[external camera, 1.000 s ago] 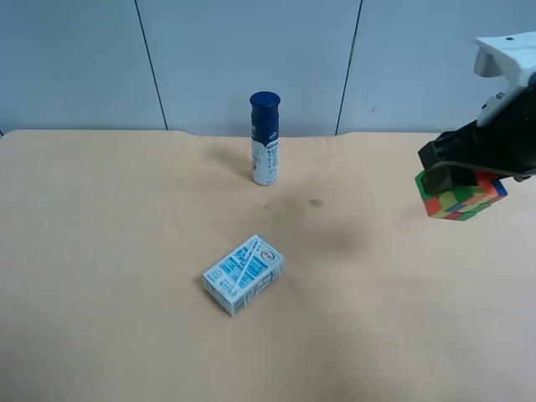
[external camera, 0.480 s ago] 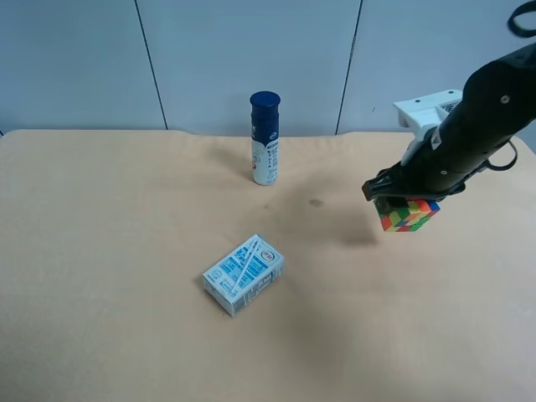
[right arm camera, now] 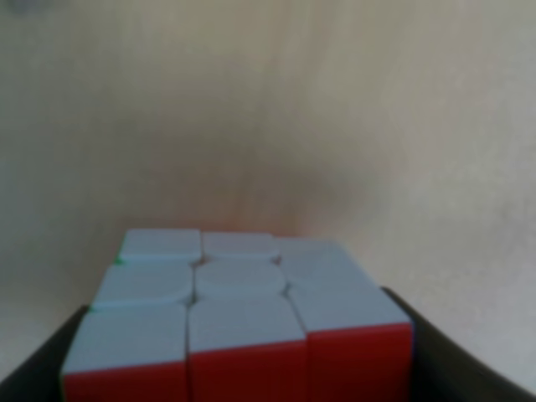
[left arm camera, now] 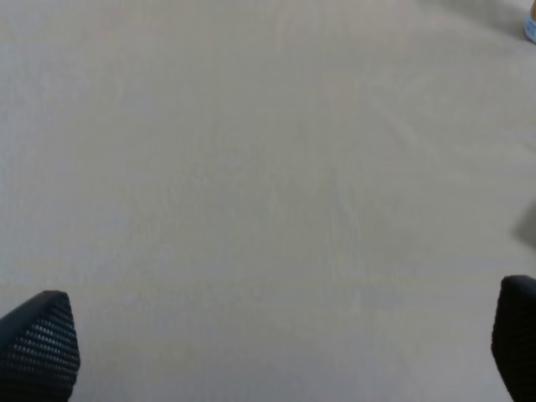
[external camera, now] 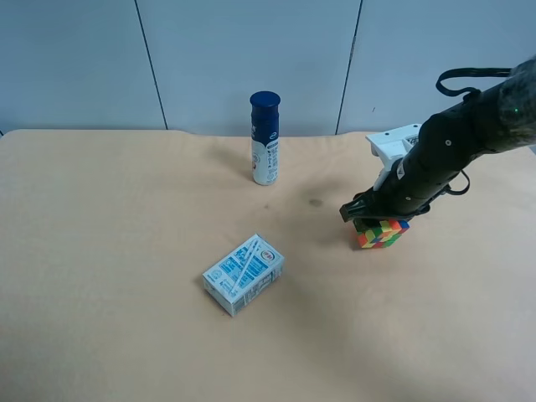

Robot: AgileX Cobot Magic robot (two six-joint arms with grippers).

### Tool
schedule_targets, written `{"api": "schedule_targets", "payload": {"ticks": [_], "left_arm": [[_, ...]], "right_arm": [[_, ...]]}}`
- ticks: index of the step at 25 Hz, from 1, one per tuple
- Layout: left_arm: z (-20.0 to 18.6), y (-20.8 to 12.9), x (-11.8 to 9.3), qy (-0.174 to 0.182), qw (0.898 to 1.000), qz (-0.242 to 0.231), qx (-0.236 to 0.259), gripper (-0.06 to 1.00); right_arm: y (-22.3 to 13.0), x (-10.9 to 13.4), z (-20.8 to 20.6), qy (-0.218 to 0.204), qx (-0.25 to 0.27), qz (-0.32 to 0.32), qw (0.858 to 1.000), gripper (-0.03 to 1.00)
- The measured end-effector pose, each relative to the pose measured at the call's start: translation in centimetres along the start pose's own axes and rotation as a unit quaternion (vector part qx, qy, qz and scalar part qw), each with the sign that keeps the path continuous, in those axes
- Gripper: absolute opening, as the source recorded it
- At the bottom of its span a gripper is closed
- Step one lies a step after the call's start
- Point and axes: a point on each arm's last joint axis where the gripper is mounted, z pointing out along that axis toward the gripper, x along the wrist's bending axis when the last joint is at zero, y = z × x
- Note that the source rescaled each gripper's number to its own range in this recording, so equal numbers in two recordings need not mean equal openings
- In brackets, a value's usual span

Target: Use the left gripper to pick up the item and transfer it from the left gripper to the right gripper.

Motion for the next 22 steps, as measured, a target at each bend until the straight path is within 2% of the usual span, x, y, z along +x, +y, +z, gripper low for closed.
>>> {"api": "schedule_targets", "payload": {"ticks": [1, 2, 4, 6, 7, 11, 16, 22], "left_arm": [[0.0, 0.0, 0.0, 0.000, 1.000, 0.000, 0.000, 1.00], [0.0, 0.0, 0.0, 0.000, 1.000, 0.000, 0.000, 1.00], [0.0, 0.0, 0.0, 0.000, 1.000, 0.000, 0.000, 1.00], [0.0, 0.0, 0.0, 0.000, 1.000, 0.000, 0.000, 1.00], [0.0, 0.0, 0.0, 0.000, 1.000, 0.000, 0.000, 1.00], [0.0, 0.0, 0.0, 0.000, 1.000, 0.000, 0.000, 1.00], [0.0, 0.0, 0.0, 0.000, 1.000, 0.000, 0.000, 1.00], [0.0, 0.0, 0.0, 0.000, 1.000, 0.000, 0.000, 1.00]], "right_arm": [[0.0, 0.0, 0.0, 0.000, 0.000, 0.000, 1.000, 0.00], [0.0, 0.0, 0.0, 0.000, 0.000, 0.000, 1.000, 0.10], [0.0, 0.0, 0.0, 0.000, 0.000, 0.000, 1.000, 0.61], [0.2, 0.0, -0.1, -0.002, 0.005, 0.000, 1.000, 0.85], [0.5, -0.1, -0.3, -0.004, 0.008, 0.001, 1.000, 0.91], [2.8, -0.6, -2.6, -0.020, 0.038, 0.008, 0.999, 0.99], [5.3, -1.0, -7.5, -0.028, 0.065, 0.018, 0.997, 1.00], [4.5, -0.8, -13.1, -0.001, 0.074, 0.020, 0.997, 1.00]]}}
